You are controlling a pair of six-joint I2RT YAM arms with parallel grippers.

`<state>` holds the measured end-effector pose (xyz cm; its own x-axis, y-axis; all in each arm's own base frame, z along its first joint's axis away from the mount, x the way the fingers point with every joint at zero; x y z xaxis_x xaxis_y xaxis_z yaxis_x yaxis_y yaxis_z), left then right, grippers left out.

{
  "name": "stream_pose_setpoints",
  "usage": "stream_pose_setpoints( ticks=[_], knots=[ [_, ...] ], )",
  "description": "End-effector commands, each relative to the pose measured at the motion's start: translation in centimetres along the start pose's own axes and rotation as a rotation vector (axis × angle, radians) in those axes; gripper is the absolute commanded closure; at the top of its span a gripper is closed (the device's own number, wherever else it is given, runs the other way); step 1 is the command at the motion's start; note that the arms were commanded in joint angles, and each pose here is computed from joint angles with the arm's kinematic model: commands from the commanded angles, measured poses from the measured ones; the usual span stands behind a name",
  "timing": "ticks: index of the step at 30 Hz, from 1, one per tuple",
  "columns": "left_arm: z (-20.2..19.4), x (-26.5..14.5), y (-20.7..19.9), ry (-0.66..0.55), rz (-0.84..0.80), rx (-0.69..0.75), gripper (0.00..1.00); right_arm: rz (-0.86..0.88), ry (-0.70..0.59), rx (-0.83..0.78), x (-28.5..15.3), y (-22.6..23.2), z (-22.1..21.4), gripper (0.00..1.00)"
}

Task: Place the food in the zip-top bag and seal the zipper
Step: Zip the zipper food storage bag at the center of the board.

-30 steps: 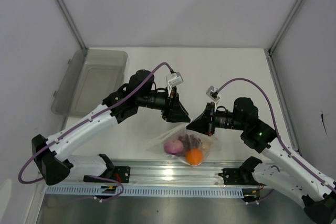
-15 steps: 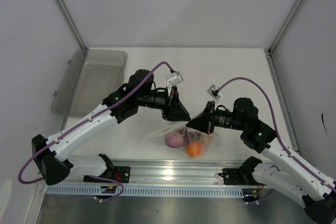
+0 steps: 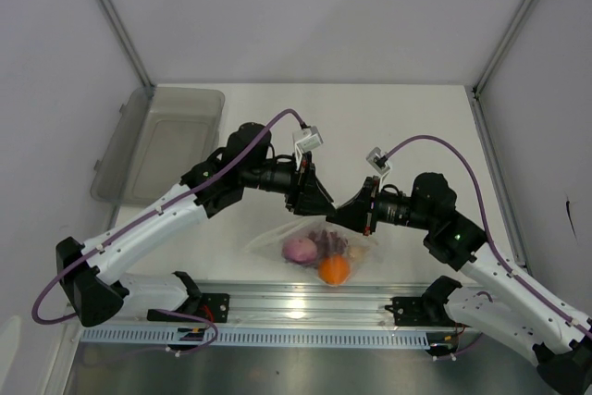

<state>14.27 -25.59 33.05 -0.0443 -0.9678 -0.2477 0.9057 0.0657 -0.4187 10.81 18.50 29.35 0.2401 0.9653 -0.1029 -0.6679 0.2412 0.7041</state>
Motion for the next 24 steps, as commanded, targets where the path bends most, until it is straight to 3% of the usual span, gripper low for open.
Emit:
stream_pose_setpoints(
  ticks=[1,12,24],
  knots=[
    [0.0,-0.06,0.02,-0.014,0.003,0.018,0.57,0.063,-0.061,-0.043,0.13,1.18,1.13,1.0],
    [0.1,-0.15,0.02,-0.014,0.015,0.021,0.99,0.054,-0.064,-0.02,0.44,0.98,0.83,1.0],
    [-0.49,-0.16,0.64,0.032,0.102,0.016,0.99,-0.04,-0.27,0.125,0.15,0.74,1.63,1.0]
  ],
)
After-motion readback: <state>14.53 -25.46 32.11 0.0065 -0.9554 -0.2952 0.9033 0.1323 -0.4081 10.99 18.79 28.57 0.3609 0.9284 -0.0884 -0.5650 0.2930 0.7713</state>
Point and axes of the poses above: each gripper's point midway between its finger pads, its own x axis out along the fingers, its own y axis along the line the jaws close on, z = x × y, the point moved 9 cm from there along -x, back along the fingers, and after that the axes turned 8 degrees about x, right-handed, at the moved point
